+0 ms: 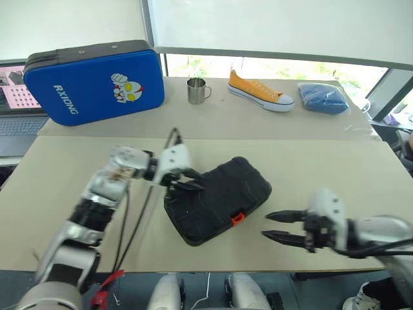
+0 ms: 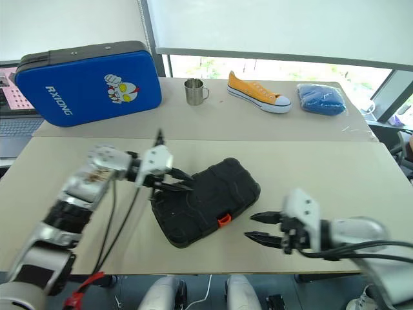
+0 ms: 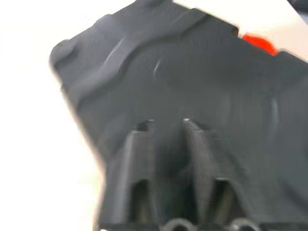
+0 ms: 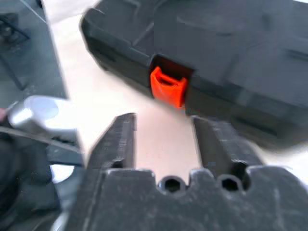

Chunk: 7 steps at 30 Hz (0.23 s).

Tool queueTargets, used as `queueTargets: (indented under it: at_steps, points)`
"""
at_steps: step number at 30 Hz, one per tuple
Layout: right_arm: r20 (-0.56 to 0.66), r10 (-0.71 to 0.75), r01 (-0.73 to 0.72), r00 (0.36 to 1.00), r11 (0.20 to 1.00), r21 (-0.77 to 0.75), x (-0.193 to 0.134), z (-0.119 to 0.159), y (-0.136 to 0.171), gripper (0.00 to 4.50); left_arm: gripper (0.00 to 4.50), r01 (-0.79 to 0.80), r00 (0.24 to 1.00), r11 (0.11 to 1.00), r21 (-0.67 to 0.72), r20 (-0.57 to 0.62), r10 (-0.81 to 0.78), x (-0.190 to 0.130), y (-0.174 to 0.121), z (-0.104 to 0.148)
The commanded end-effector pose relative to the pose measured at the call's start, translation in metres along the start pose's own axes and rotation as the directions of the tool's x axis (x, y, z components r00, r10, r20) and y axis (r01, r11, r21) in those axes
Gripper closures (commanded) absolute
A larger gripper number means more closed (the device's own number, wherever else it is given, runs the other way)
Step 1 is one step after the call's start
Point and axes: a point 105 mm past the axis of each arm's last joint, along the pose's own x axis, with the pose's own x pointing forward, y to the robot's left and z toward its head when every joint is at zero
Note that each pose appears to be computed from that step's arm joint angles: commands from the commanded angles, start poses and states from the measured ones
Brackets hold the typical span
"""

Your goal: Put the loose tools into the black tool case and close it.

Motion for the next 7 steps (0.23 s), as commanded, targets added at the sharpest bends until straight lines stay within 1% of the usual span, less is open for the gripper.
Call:
queueTargets:
  at_steps: [1, 2, 3, 4, 5, 7]
  points:
    - [0.029, 0.052, -0.053, 0.998, 0.998, 0.039, -0.035, 0.019, 0.006, 0.65, 1.28, -0.066, 0.998, 0.995, -0.071, -0.003, 0.066, -0.066, -0.005, 0.008]
    - [0.03, 0.043, -0.044, 0.999, 0.998, 0.038, -0.042, 0.021, 0.004, 0.3, 0.93, -0.085, 0.996, 0.992, -0.094, -0.023, 0.083, -0.083, -0.009, 0.007]
    - [0.032, 0.036, -0.037, 0.999, 0.999, 0.035, -0.046, 0.021, 0.003, 0.0, 0.54, -0.093, 0.995, 0.99, -0.106, -0.034, 0.09, -0.09, -0.012, 0.007]
    - [0.034, 0.023, -0.024, 0.999, 0.999, 0.032, -0.049, 0.022, 0.001, 0.0, 0.15, -0.1, 0.995, 0.988, -0.116, -0.041, 0.096, -0.096, -0.015, 0.008]
    - [0.039, 0.007, -0.008, 0.999, 1.0, 0.029, -0.051, 0.023, -0.002, 0.0, 0.03, -0.114, 0.993, 0.986, -0.125, -0.056, 0.108, -0.104, -0.018, 0.006]
    - [0.054, -0.012, 0.01, 0.998, 0.999, 0.035, -0.054, 0.026, -0.007, 0.0, 0.03, -0.132, 0.99, 0.981, -0.141, -0.06, 0.124, -0.115, -0.024, 0.005]
